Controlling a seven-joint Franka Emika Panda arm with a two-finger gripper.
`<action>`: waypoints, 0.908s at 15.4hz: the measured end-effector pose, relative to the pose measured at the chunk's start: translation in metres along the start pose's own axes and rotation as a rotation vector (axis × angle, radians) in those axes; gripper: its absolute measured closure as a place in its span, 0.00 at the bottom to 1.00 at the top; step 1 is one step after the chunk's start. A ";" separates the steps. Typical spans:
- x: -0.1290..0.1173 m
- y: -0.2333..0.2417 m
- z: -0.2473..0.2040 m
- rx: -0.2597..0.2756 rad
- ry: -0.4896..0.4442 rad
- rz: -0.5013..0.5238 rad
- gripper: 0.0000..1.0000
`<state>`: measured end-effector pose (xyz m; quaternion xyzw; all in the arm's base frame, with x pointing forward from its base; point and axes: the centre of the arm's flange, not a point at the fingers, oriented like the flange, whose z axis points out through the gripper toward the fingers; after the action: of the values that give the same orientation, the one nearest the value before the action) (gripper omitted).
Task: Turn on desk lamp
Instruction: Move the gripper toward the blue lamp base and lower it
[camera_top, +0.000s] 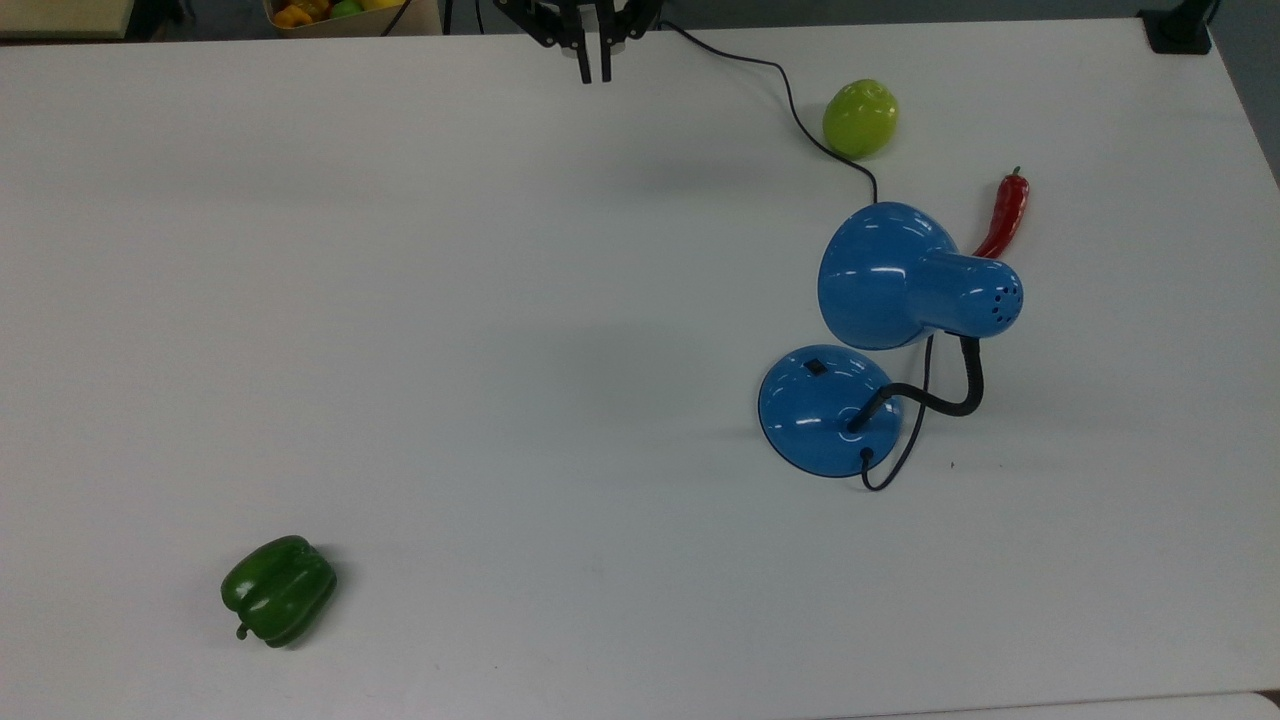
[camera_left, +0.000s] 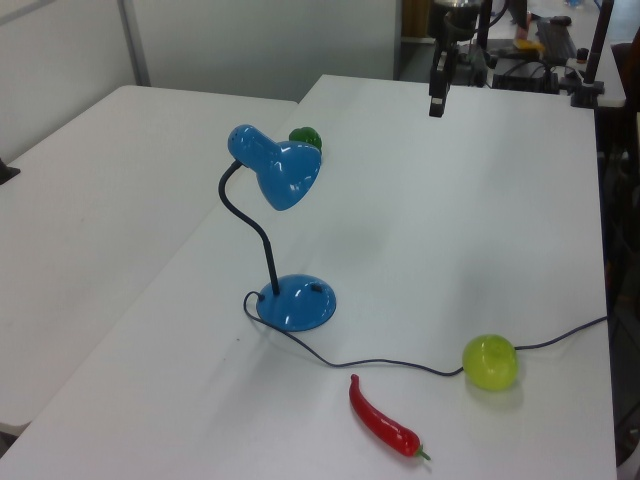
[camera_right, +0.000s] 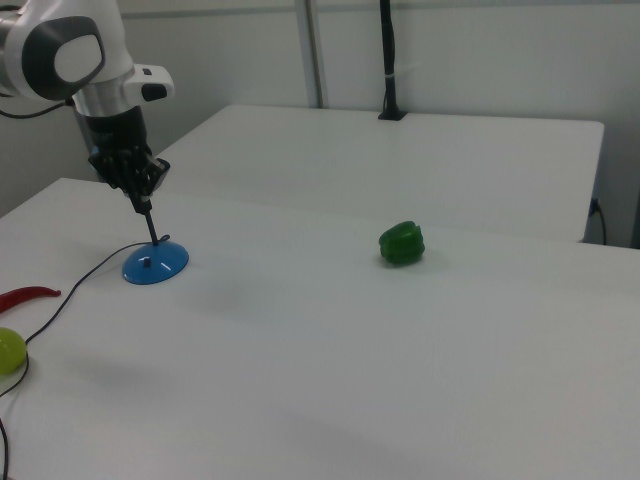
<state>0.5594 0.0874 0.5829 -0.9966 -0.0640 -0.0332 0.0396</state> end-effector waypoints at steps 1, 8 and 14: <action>0.000 0.000 0.000 0.000 0.000 0.000 0.91; 0.004 -0.010 0.018 0.001 -0.011 -0.018 0.99; 0.014 -0.030 0.066 0.003 0.010 -0.052 0.99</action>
<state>0.5730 0.1247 0.5202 -0.9944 -0.0897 -0.0393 0.0403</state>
